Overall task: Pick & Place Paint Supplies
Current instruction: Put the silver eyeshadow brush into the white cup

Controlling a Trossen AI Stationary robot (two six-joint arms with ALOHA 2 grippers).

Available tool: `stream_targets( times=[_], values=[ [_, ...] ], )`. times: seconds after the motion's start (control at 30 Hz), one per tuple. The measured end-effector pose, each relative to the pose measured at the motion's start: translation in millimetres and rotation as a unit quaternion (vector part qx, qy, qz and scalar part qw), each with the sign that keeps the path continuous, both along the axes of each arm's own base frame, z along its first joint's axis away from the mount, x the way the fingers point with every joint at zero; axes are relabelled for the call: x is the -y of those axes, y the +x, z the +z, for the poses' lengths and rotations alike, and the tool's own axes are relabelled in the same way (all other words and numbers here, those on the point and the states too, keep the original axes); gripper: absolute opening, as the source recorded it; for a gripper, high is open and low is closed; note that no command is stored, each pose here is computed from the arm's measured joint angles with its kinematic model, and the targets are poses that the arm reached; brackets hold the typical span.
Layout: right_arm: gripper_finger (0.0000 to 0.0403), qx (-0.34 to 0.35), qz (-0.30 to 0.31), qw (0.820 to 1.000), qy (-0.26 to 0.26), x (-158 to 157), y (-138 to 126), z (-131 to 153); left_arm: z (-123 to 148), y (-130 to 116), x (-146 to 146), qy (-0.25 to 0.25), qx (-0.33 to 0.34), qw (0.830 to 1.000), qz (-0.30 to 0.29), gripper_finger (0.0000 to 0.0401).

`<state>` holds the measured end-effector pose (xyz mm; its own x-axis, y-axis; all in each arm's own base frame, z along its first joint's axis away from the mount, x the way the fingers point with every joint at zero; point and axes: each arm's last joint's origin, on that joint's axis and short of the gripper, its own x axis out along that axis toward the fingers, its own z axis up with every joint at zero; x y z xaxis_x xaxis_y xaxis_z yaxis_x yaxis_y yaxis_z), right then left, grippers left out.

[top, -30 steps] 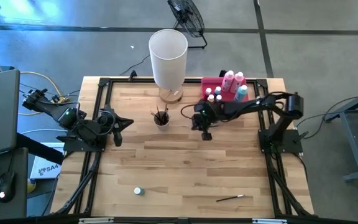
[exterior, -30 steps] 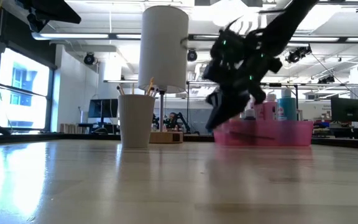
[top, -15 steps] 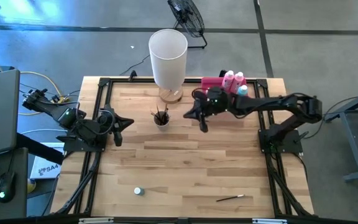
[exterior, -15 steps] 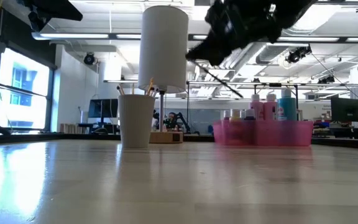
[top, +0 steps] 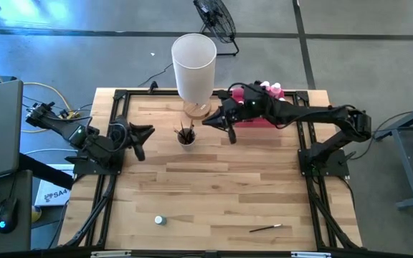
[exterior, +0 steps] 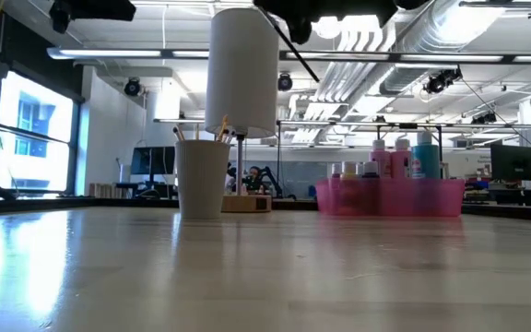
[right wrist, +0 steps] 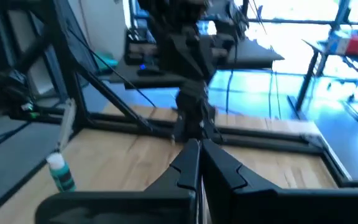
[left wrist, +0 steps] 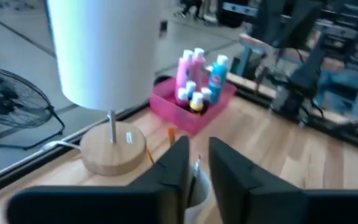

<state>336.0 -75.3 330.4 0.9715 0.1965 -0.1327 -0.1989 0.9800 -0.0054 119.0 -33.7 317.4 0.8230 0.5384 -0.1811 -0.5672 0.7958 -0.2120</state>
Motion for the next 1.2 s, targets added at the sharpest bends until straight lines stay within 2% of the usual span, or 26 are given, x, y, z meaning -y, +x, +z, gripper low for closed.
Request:
stream_targets(
  times=[0.17, 0.27, 0.47, 0.6, 0.83, 1.03, 1.2],
  values=[
    [0.0004, 0.052, 0.025, 0.998, 0.014, -2, 1, 13, 4, -2, -2, 0.004, 0.024, 0.999, 0.038, 0.0133],
    [0.0004, 0.073, 0.027, 0.997, 0.016, -2, 1, 17, 8, 3, 0, 0.017, 0.031, 0.999, 0.039, 0.0155],
    [0.0004, 0.096, 0.025, 0.995, 0.022, -2, 1, 22, 24, 22, 9, 0.066, 0.058, 0.996, 0.021, 0.0158],
    [0.0004, 0.11, 0.026, 0.993, 0.032, -2, 0, 26, 27, 44, 5, 0.093, 0.068, 0.993, 0.004, 0.0158],
    [0.0004, 0.123, 0.031, 0.991, 0.029, -6, 1, 28, 21, 86, -24, 0.101, 0.096, 0.987, -0.075, 0.0158],
    [0.0004, 0.134, 0.03, 0.99, 0.039, -6, 1, 31, 19, 109, -51, 0.114, 0.139, 0.972, -0.154, 0.0158],
    [0.0004, 0.134, 0.026, 0.99, 0.045, -6, 1, 31, 14, 126, -62, 0.121, 0.146, 0.965, -0.184, 0.0158]
  ],
)
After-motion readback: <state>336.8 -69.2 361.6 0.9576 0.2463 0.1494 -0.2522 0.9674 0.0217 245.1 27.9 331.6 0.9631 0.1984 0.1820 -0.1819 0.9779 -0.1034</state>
